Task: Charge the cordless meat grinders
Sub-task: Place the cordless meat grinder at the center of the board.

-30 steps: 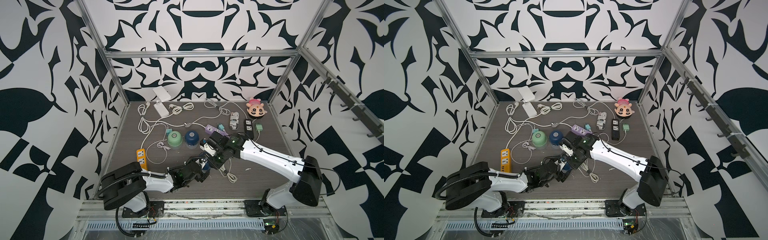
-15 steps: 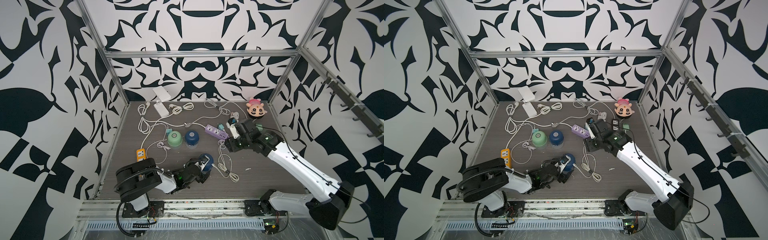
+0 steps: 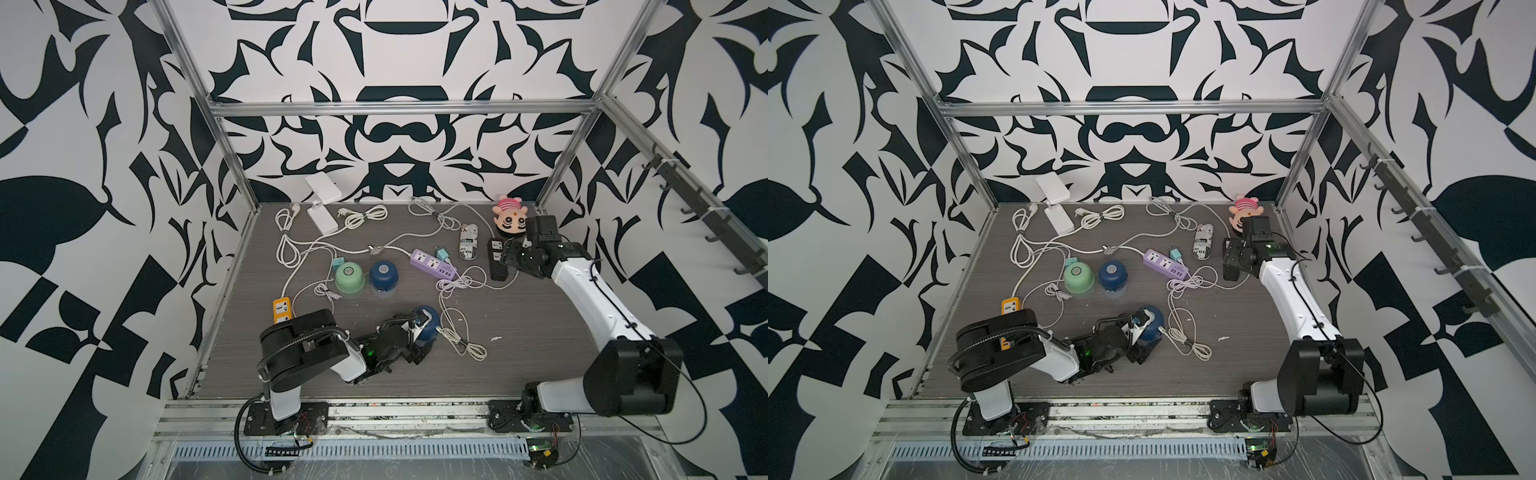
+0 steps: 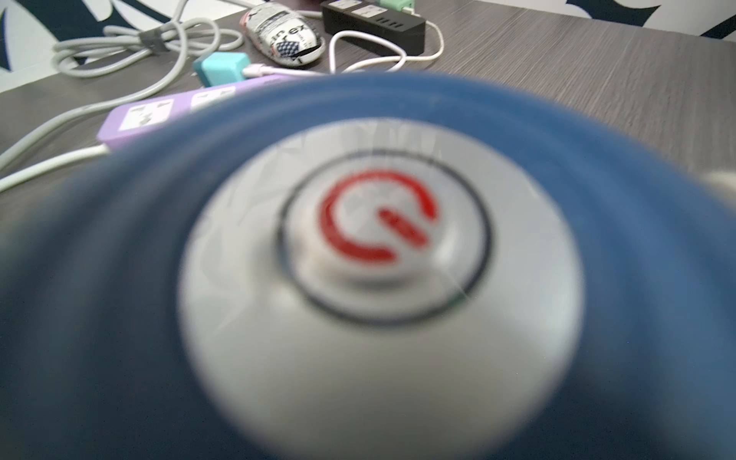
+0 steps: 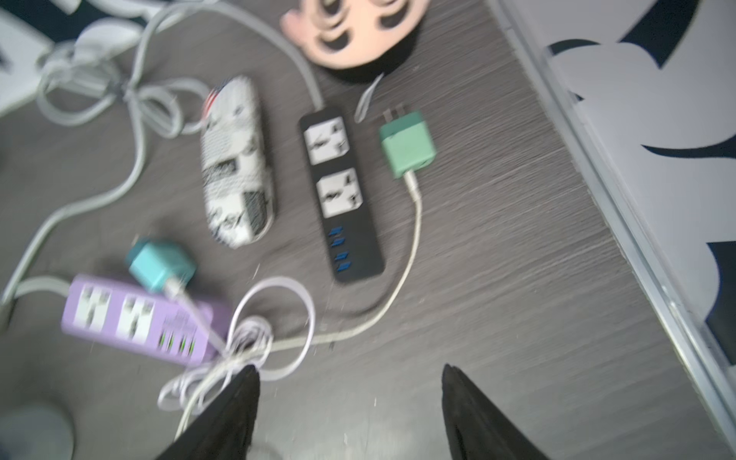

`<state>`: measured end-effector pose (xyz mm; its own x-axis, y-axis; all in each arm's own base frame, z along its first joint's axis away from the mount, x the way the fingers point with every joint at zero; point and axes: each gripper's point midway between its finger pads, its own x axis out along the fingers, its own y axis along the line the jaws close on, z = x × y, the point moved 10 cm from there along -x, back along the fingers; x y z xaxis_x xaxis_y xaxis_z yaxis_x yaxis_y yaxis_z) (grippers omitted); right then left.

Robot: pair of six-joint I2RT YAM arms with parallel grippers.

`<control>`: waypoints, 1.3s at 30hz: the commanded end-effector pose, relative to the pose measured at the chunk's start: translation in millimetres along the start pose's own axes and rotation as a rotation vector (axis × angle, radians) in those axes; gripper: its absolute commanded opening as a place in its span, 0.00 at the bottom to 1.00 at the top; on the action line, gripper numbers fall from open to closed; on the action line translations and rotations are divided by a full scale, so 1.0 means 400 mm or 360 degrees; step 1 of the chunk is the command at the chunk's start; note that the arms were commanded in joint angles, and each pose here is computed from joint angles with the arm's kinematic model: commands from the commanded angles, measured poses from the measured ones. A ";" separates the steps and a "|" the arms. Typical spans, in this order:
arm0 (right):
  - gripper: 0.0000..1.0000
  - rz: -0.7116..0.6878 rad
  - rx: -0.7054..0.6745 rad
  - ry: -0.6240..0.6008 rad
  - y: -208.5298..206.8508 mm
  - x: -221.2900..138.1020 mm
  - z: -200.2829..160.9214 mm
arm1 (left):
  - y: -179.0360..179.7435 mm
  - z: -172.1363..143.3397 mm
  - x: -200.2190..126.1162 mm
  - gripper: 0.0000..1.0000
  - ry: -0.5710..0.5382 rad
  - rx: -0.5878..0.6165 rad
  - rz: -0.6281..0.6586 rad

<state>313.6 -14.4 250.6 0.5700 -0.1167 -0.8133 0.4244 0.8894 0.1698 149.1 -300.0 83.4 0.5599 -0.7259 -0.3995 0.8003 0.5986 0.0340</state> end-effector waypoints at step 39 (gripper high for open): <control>0.73 -0.0184 -0.0255 0.0259 -0.084 0.465 0.196 | -0.090 0.032 0.137 1.00 -0.0135 0.0049 -0.0224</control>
<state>456.9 -97.0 123.8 0.3814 -0.1593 -0.9106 0.3682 0.9297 -0.0085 157.1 -367.9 63.1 0.4481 -0.8267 -0.3402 0.8811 0.4727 0.0118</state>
